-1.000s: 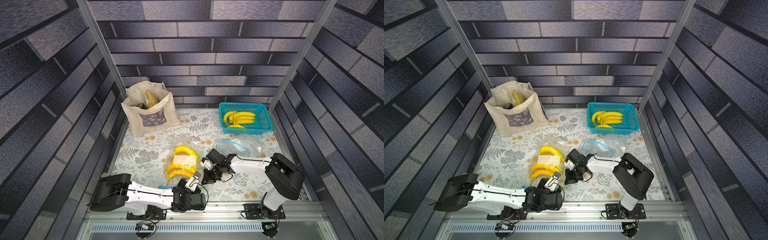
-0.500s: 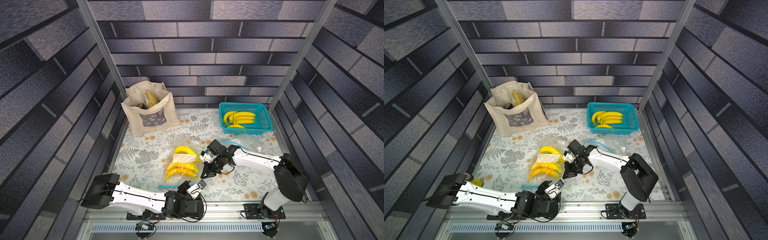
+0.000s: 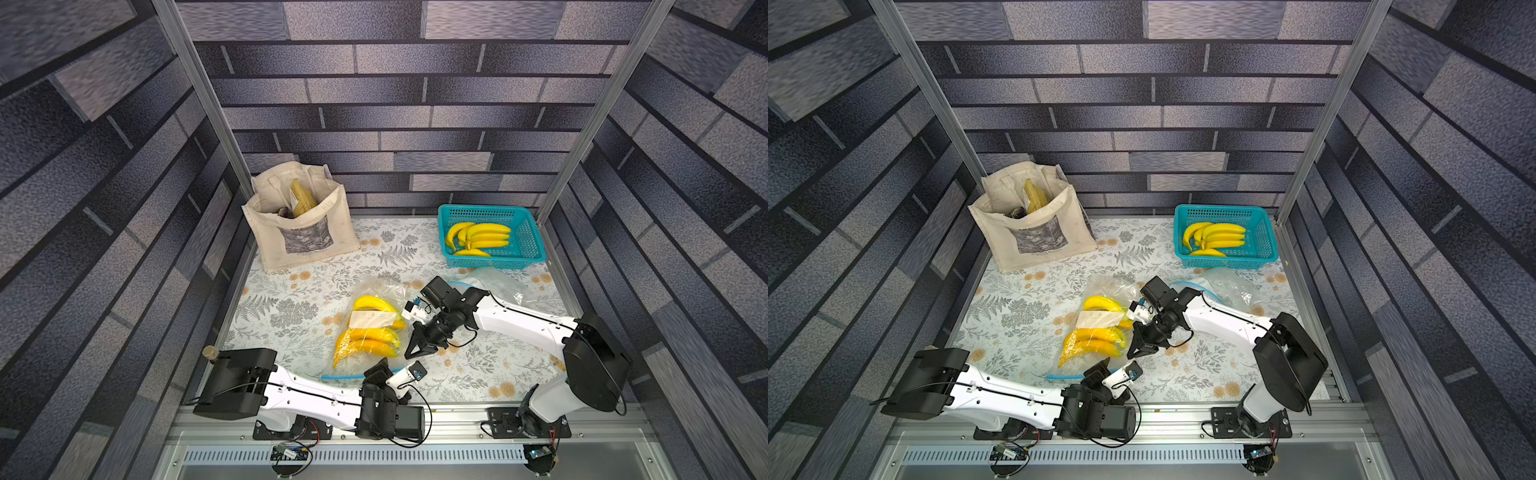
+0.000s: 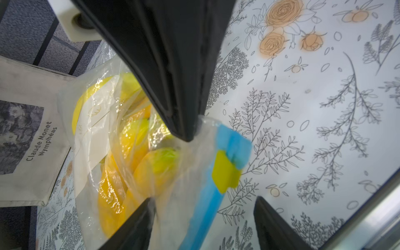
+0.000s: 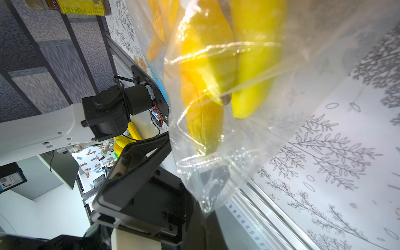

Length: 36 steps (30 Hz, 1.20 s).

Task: Open the zip-top bag and take out the banana
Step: Pick up the zipper food storage bag at the center of the board.

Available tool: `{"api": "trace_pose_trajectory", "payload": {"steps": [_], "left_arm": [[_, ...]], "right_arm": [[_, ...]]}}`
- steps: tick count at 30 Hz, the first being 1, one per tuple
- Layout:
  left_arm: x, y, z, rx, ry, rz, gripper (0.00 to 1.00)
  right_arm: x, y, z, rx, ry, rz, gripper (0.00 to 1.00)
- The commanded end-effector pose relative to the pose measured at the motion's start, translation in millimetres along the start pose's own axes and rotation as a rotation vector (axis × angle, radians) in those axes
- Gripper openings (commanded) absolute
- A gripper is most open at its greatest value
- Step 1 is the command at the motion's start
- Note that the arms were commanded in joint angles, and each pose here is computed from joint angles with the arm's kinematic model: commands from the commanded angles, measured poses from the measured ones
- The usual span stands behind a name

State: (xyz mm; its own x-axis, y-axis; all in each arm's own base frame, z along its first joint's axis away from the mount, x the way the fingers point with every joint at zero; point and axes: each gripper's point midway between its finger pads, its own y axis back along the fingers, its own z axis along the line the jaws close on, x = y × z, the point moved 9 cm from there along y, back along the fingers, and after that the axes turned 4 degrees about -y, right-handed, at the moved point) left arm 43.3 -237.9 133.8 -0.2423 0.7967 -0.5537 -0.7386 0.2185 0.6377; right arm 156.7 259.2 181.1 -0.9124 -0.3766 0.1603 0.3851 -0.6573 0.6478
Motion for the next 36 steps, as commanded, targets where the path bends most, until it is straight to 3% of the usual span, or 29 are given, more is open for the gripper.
{"api": "trace_pose_trajectory", "payload": {"steps": [1,6,11,16,19,23,24,26,29,32,36], "left_arm": [[-4.3,0.8,11.8,-0.066,0.038,-0.010,0.70],[-9.8,-2.3,13.4,-0.026,0.040,-0.026,0.51],[-13.4,-2.2,16.4,-0.004,0.051,-0.031,0.23],[-16.6,-1.6,22.4,0.031,0.069,-0.043,0.05],[-17.1,-1.0,25.7,0.048,0.080,-0.049,0.00],[-15.1,-0.1,32.8,0.088,0.117,-0.057,0.00],[-15.2,0.2,35.8,0.105,0.129,-0.064,0.00],[-16.4,1.3,42.7,0.129,0.160,-0.081,0.00],[-18.8,4.4,54.7,0.177,0.191,-0.100,0.00],[-20.4,6.3,67.3,0.222,0.216,-0.117,0.00],[-21.8,6.3,81.2,0.314,0.262,-0.142,0.00]], "right_arm": [[8.2,9.7,8.0,-0.031,0.018,0.022,0.00],[13.5,12.6,10.3,-0.062,0.020,0.029,0.00],[18.0,13.4,7.5,-0.059,0.014,0.033,0.00],[14.9,12.5,6.4,-0.061,0.010,0.027,0.00],[13.3,13.4,7.1,-0.057,0.014,0.023,0.00],[11.9,20.6,5.8,-0.012,0.044,-0.028,0.13],[10.6,23.8,5.8,0.003,0.054,-0.051,0.19],[8.1,30.7,7.2,0.036,0.090,-0.105,0.46],[9.4,45.1,16.3,0.070,0.232,-0.197,0.60],[14.0,62.7,19.3,0.171,0.422,-0.334,0.69],[17.5,73.1,16.0,0.231,0.694,-0.525,0.74]]}}
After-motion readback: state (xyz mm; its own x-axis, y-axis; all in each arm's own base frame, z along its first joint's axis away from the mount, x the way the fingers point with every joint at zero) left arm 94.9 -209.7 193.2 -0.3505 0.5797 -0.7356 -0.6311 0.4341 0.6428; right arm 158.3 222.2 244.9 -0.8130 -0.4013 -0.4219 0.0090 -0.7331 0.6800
